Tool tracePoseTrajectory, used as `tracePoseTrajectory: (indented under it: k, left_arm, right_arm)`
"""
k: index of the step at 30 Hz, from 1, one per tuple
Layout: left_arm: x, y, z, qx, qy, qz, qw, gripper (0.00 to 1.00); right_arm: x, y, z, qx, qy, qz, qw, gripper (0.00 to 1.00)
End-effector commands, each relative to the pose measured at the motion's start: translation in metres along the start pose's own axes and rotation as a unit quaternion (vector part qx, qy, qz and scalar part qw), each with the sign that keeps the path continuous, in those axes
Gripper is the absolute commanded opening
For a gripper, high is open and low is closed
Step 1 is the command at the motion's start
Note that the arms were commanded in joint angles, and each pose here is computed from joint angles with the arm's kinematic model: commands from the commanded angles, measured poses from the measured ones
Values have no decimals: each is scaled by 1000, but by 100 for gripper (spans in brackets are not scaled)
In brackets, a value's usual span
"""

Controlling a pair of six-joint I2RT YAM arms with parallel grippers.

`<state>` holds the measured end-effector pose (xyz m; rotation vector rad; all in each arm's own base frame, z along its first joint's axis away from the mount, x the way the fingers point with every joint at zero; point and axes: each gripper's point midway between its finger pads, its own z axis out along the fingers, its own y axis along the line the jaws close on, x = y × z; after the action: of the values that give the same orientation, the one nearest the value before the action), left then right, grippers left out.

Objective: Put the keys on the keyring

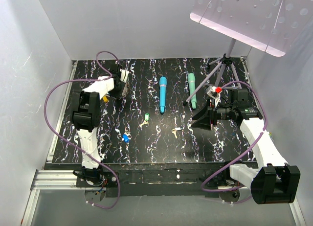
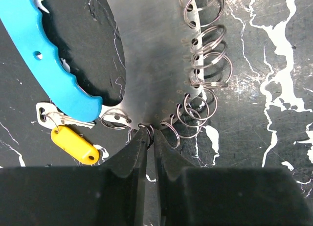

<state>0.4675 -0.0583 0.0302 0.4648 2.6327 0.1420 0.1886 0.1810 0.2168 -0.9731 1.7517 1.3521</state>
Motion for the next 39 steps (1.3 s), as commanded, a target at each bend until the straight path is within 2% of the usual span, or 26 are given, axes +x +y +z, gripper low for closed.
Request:
tracePoseTrajectory:
  k: [1,5,11,15,18,22,27,33,39]
  left_arm:
    - [-17,4,-30,-7,-42,-11,999,4]
    - [-21,-2,-46,9,-55,-37,998,2]
    - [-14,-29,-47,69,-33,-107,991,2]
    - [-4,-37,-39,79,-21,-142,987,5]
    - [1,-41,-37,91,-18,-163,982,13]
    - [-7,-36,-47,115,-42,-199,972,17]
    - [-13,-24,-61,138,-74,-240,958,11]
    - [-6,-26,-63,160,-69,-246,953,8]
    - [8,-35,-53,180,-42,-207,961,22]
  right_arm:
    - [-9,8,0,-16,-7,-21,1000,63]
    - [-9,9,0,-17,-7,-23,1000,63]
    - [-9,9,0,-15,-7,-23,1000,63]
    - [-10,9,-1,-14,-7,-28,999,63]
    - [-10,10,-1,-14,-6,-28,999,63]
    - [-10,11,-1,-14,-6,-29,999,63]
    - [-10,11,-1,-15,-7,-29,999,63]
    - [-9,11,0,-16,-6,-28,999,63]
    - [-8,10,0,-16,-6,-27,1000,63]
